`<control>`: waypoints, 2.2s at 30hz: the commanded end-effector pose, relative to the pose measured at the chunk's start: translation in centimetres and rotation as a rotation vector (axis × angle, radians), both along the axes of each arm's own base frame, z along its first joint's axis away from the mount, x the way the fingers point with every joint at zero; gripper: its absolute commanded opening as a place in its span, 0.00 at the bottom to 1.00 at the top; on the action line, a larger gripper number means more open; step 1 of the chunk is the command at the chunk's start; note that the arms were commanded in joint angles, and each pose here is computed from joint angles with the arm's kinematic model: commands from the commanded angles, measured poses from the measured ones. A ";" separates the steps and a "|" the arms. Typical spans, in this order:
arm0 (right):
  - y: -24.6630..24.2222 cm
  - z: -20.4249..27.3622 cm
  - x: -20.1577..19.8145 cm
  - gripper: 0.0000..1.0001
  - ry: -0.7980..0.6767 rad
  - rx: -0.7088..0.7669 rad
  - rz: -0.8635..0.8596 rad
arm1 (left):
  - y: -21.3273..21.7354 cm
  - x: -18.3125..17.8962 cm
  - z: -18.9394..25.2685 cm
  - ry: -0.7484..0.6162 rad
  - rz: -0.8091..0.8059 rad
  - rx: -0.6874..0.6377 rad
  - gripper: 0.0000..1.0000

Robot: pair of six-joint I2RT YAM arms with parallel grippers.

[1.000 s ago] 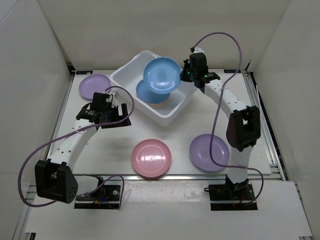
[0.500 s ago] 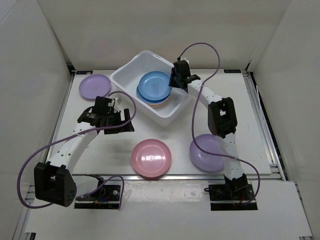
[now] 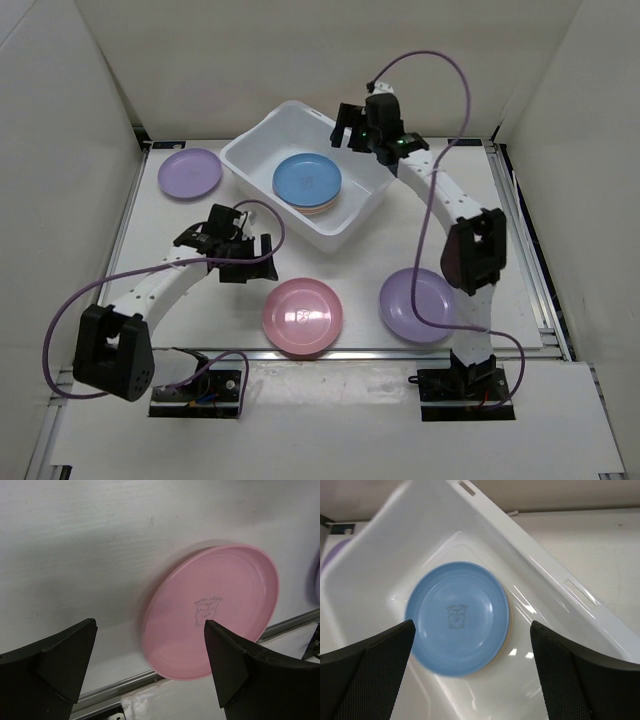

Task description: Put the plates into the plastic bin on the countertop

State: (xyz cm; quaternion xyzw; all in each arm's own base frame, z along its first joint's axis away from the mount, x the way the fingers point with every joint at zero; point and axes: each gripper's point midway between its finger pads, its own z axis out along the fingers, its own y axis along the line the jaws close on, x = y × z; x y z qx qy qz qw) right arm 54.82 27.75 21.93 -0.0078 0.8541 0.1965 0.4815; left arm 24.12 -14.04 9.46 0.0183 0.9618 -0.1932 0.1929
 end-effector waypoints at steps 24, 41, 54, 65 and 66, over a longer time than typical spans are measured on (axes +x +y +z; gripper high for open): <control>-23.8 11.1 -12.1 0.99 -0.138 0.050 -0.495 | -1.3 -2.5 -6.3 0.148 -0.146 0.242 0.10; -30.0 5.0 -12.6 0.99 0.050 0.096 -0.570 | -3.3 0.0 14.8 -0.343 -0.390 0.097 0.10; -30.3 0.3 -15.7 0.99 0.168 0.032 -0.545 | -4.6 23.4 20.7 -0.662 0.023 0.125 0.10; -31.0 -4.0 -20.3 0.99 0.324 0.022 -0.611 | -2.9 33.4 12.0 -0.514 0.094 0.230 0.10; -31.1 -4.1 -20.6 0.99 0.328 0.017 -0.614 | -3.0 33.7 11.3 -0.508 0.092 0.233 0.11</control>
